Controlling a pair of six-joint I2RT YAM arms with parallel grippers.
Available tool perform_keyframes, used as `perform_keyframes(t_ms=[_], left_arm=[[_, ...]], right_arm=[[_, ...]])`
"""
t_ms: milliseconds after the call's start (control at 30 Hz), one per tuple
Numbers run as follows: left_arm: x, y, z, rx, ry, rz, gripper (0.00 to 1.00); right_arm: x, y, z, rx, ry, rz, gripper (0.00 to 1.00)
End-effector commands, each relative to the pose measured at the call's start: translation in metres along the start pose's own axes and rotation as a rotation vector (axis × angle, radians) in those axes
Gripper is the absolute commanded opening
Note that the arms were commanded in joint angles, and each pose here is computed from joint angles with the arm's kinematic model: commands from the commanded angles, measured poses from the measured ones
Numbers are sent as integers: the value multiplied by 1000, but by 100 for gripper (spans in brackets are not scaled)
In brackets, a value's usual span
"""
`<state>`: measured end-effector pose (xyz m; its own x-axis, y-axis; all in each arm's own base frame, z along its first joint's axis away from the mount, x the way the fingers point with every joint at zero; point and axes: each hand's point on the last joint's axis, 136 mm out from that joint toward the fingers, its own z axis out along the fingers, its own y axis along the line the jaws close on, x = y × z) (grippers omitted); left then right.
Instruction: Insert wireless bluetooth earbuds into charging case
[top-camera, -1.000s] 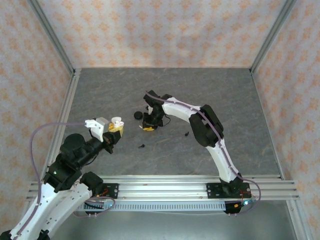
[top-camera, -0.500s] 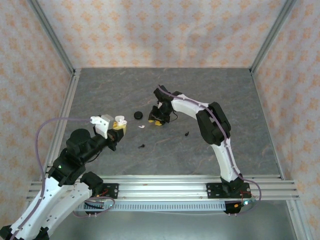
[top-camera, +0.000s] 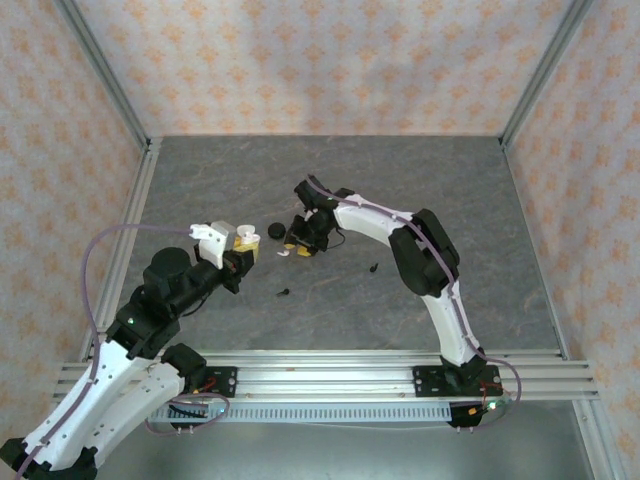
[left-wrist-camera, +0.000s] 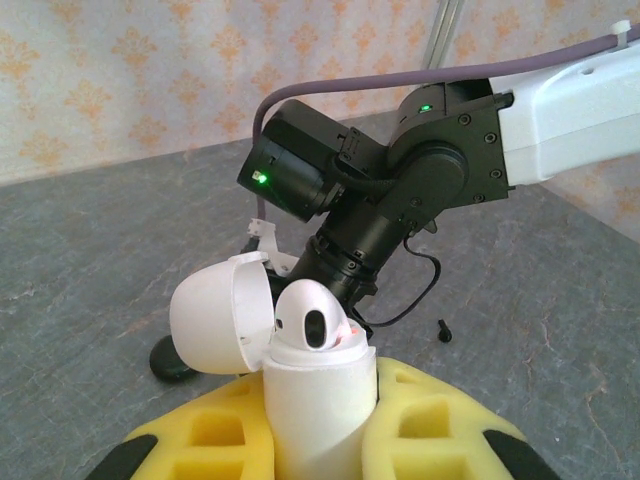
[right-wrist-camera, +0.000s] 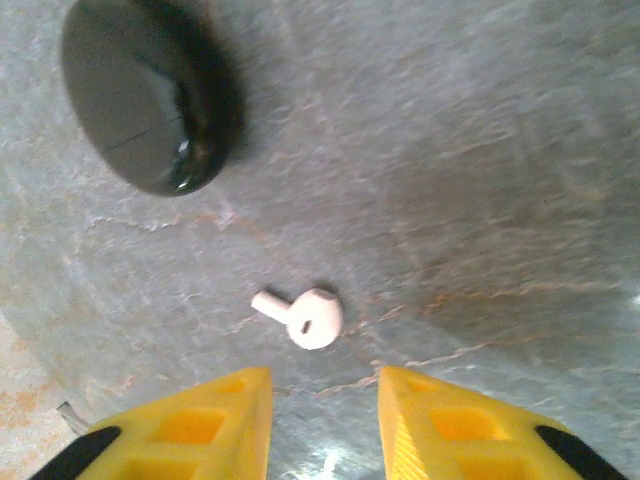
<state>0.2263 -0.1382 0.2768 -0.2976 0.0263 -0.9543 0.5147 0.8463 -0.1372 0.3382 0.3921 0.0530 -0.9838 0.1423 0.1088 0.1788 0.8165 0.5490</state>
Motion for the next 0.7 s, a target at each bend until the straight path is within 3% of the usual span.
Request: perform_keyframes(t_ms=[0, 667], left_arm=[[-9, 5, 0, -27, -46, 27, 0], [-8, 12, -1, -64, -65, 1, 0]], right_arm=[[6, 7, -2, 3, 16, 8, 29], [15, 11, 27, -15, 104, 15, 32]])
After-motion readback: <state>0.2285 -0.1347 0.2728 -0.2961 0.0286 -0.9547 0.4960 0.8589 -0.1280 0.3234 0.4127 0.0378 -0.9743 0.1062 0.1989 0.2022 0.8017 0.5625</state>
